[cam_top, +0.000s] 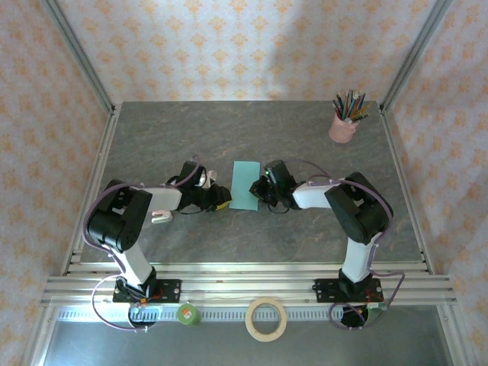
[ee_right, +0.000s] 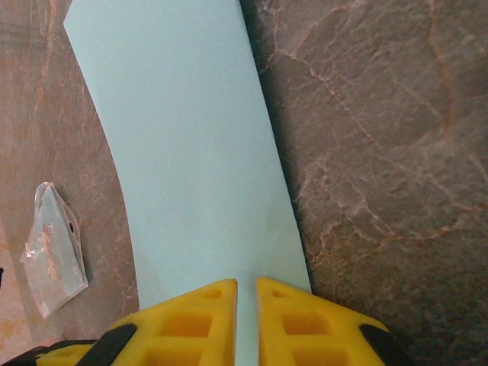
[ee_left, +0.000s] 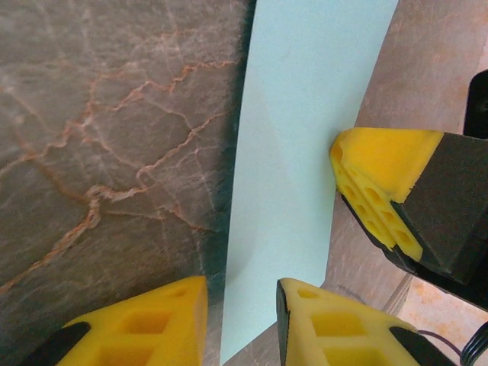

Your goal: Fold a paper plane with a square sheet of paper (pick it up from the middle)

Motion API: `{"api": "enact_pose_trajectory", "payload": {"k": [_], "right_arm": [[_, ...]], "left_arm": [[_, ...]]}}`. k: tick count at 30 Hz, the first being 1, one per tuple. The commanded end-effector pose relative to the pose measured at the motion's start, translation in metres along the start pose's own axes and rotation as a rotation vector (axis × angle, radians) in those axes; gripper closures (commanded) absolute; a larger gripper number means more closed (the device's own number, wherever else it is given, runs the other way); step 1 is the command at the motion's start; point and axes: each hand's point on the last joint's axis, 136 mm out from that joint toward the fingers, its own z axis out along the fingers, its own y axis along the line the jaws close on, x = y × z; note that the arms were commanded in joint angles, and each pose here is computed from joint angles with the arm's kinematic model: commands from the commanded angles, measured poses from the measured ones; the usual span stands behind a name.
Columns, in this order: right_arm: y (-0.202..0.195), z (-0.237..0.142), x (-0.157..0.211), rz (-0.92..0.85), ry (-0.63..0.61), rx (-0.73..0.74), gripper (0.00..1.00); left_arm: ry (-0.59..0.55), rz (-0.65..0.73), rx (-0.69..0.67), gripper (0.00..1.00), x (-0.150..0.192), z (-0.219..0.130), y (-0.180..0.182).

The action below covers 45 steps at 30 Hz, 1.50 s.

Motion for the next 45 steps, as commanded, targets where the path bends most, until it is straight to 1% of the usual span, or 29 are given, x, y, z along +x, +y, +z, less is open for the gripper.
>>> {"api": "enact_pose_trajectory", "payload": {"k": [1, 4, 7, 13, 20, 26, 29, 36, 39, 41, 44, 45], "right_arm": [[-0.031, 0.006, 0.008, 0.030, 0.020, 0.085, 0.86], [-0.031, 0.006, 0.007, 0.032, 0.019, 0.084, 0.86], [-0.032, 0.006, 0.008, 0.031, 0.020, 0.086, 0.86], [-0.033, 0.006, 0.008, 0.031, 0.021, 0.089, 0.86], [-0.034, 0.006, 0.008, 0.029, 0.021, 0.086, 0.86], [-0.032, 0.005, 0.006, 0.027, 0.017, 0.081, 0.86], [-0.031, 0.005, 0.006, 0.025, 0.015, 0.075, 0.85], [-0.023, 0.004, 0.002, 0.006, 0.006, 0.044, 0.82], [-0.010, -0.001, -0.006, -0.021, -0.019, 0.011, 0.80], [0.006, -0.007, -0.016, -0.063, -0.050, -0.034, 0.79], [0.037, -0.023, -0.032, -0.189, -0.125, -0.112, 0.79], [0.044, -0.029, -0.035, -0.227, -0.148, -0.133, 0.78]], "left_arm": [[0.026, 0.046, 0.041, 0.69, -0.002, 0.005, -0.013], [0.019, 0.058, 0.057, 0.68, -0.008, 0.005, -0.018], [0.010, 0.060, 0.115, 0.67, -0.014, 0.005, -0.030], [0.005, 0.040, 0.155, 0.66, -0.024, 0.008, -0.034], [-0.025, 0.027, 0.126, 0.68, -0.041, 0.011, -0.026], [-0.018, 0.027, 0.148, 0.74, -0.045, 0.013, -0.029], [-0.012, 0.029, 0.149, 0.75, -0.046, 0.015, -0.028], [-0.007, 0.019, 0.138, 0.84, -0.046, 0.016, -0.023], [-0.018, 0.012, 0.130, 0.89, -0.047, 0.013, -0.021], [-0.027, 0.006, 0.129, 0.94, -0.047, 0.011, -0.021], [-0.044, -0.004, 0.131, 1.00, -0.048, 0.007, -0.023], [-0.052, -0.006, 0.134, 1.00, -0.048, 0.005, -0.024]]}}
